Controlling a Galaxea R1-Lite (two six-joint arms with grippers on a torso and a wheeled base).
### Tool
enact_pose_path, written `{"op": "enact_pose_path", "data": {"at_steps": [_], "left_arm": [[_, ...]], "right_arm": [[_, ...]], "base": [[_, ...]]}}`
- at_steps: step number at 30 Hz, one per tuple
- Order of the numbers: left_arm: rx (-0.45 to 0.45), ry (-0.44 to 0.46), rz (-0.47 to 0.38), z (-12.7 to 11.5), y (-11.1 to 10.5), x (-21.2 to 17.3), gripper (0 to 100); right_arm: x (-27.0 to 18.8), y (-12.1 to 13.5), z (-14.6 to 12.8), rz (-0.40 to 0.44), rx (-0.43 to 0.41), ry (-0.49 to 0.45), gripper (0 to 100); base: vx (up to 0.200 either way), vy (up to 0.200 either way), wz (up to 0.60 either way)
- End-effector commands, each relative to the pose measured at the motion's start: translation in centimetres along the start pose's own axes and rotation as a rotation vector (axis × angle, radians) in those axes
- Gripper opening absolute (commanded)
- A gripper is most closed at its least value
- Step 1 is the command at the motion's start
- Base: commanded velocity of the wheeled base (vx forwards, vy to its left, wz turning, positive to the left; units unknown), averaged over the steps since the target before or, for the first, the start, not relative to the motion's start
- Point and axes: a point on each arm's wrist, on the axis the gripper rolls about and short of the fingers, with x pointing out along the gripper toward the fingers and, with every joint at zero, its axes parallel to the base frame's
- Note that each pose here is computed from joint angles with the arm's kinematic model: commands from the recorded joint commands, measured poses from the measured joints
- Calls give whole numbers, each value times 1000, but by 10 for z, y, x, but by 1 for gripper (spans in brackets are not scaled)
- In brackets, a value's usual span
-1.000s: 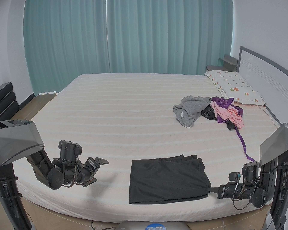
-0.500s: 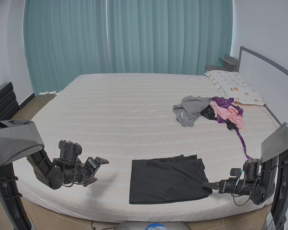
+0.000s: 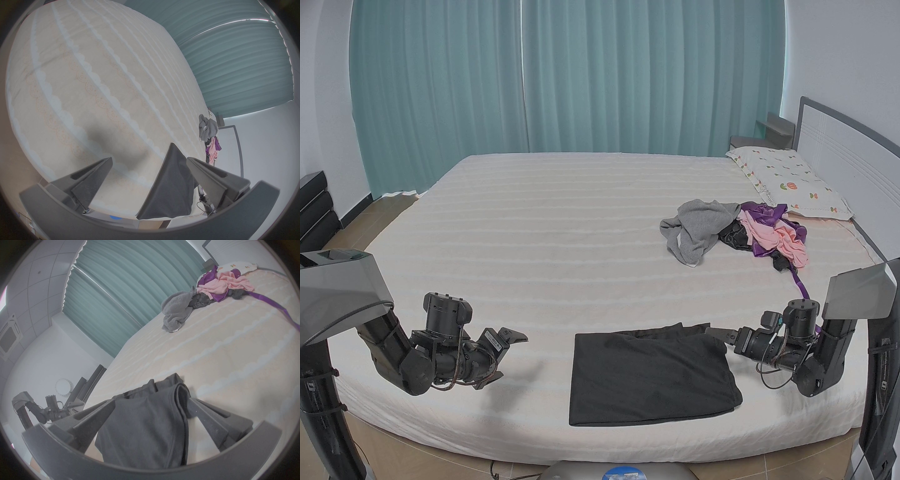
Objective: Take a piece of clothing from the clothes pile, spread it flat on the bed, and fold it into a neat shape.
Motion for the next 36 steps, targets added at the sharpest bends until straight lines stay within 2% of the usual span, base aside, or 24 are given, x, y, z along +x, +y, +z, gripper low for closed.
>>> {"op": "enact_pose_path", "data": {"at_steps": [1,14,15,22,31,36], "left_arm": [[2,2,2,-1,0,1,100],[12,2,6,-1,1,1,100],[12,2,6,-1,1,1,100],[12,2,6,-1,1,1,100],[36,11,12,-3,2,5,100],[45,13,13,-4,2,5,100]], "right_arm": [[26,-16,-2,-6,33,8,100],[33,-17,-3,-3,23,7,100],[33,-18,-3,-5,23,9,0],[33,-23,-4,-10,21,3,0],[28,-31,11,-39,26,-76,0],[28,-36,15,-46,34,-88,0]], "base": [[0,0,0],[0,0,0],[0,0,0],[0,0,0],[0,0,0],[0,0,0]]}}
